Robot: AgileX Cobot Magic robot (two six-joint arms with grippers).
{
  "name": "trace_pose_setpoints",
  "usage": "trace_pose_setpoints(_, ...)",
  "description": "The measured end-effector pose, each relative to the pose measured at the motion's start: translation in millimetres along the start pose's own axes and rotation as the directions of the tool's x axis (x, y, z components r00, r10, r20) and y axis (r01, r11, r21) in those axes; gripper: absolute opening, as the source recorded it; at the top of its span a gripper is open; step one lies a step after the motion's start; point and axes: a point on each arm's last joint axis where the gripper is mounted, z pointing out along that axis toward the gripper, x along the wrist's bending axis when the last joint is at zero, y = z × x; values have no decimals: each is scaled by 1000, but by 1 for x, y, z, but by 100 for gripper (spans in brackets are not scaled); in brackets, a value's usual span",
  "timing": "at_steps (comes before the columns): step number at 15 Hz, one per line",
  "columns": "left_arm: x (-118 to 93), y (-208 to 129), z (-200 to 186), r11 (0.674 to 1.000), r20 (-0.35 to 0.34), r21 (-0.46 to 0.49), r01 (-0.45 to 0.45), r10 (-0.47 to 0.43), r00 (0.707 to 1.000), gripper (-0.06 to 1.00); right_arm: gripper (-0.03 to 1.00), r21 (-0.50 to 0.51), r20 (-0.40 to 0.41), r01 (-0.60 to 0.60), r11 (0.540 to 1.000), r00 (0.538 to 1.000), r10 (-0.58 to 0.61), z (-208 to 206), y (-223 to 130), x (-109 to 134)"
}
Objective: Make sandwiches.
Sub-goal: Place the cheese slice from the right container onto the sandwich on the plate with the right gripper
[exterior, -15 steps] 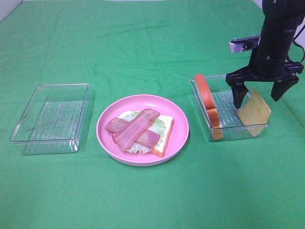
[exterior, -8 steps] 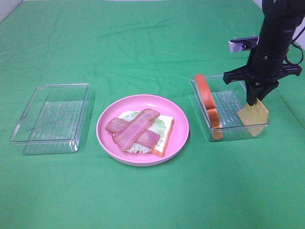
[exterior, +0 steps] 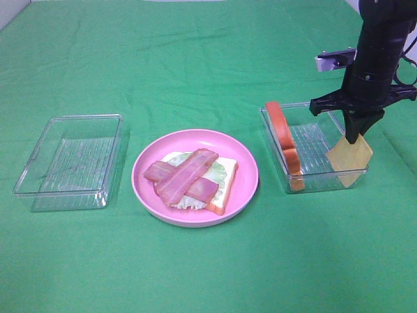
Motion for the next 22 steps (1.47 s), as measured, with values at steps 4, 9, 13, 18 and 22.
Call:
trace_pose_setpoints(4, 0, 0, 0, 1000, 0, 0, 0, 0, 1000, 99, 2, -107, -6, -18, 994, 1000, 18, -50, -7, -5)
trace_pose_setpoints(9, 0, 0, 0, 1000, 0, 0, 0, 0, 1000, 99, 2, -309, -102, -80, 948, 994, 50, -134, -19, -6)
trace_pose_setpoints(13, 0, 0, 0, 1000, 0, 0, 0, 0, 1000, 99, 2, -417, -251, 22, 909, 958, -138, -186, -28, 37)
trace_pose_setpoints(18, 0, 0, 0, 1000, 0, 0, 0, 0, 1000, 99, 2, -460, -257, 240, 855, 886, -386, -201, -45, 128)
trace_pose_setpoints(22, 0, 0, 0, 1000, 0, 0, 0, 0, 1000, 99, 2, -430, -254, 433, 792, 784, -567, -174, -63, 222)
